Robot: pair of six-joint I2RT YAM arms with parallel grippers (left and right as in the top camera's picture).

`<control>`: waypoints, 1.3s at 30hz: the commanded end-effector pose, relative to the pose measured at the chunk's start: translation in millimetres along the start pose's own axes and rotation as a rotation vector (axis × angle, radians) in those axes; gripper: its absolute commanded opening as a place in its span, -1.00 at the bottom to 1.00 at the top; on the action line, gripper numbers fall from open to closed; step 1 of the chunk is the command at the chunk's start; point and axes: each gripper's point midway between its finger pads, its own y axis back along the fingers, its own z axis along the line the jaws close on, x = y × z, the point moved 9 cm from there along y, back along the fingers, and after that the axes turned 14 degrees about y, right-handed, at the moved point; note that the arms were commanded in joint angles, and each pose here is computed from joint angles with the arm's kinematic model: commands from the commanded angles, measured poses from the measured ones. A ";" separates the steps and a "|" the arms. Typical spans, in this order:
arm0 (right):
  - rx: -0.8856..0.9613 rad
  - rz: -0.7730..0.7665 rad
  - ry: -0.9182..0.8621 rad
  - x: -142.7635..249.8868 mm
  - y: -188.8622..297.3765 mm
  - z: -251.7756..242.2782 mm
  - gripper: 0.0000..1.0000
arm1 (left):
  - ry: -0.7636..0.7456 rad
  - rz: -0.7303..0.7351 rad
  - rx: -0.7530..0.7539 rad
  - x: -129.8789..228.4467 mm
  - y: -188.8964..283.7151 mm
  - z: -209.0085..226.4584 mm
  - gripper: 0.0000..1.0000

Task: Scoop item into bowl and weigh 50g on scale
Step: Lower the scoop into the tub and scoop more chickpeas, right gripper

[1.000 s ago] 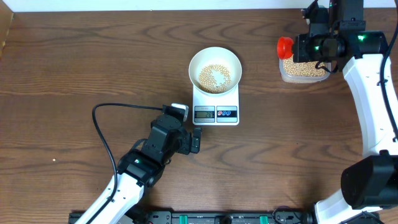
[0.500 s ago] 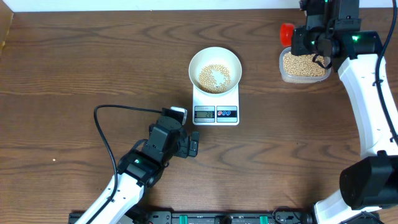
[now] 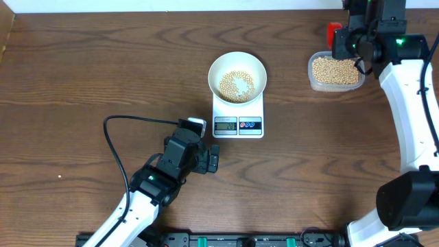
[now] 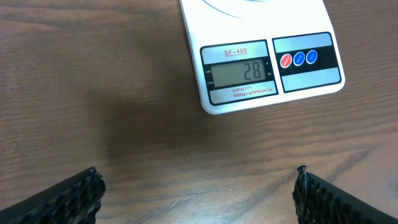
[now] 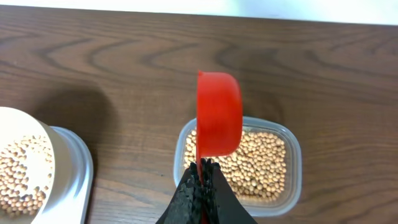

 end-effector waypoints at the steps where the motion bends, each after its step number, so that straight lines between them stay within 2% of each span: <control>1: 0.016 0.012 0.003 2.5 2.1 -5.4 -0.98 | -0.007 -0.003 -0.013 0.0 -0.3 1.1 0.98; 19: 0.022 0.076 -0.015 18.2 -5.2 -23.7 -0.98 | -0.007 -0.003 -0.013 0.0 -0.3 1.1 0.98; 39: -0.037 0.251 -0.038 59.4 -99.9 -34.5 -0.98 | -0.007 -0.003 -0.013 0.0 -0.3 1.1 0.98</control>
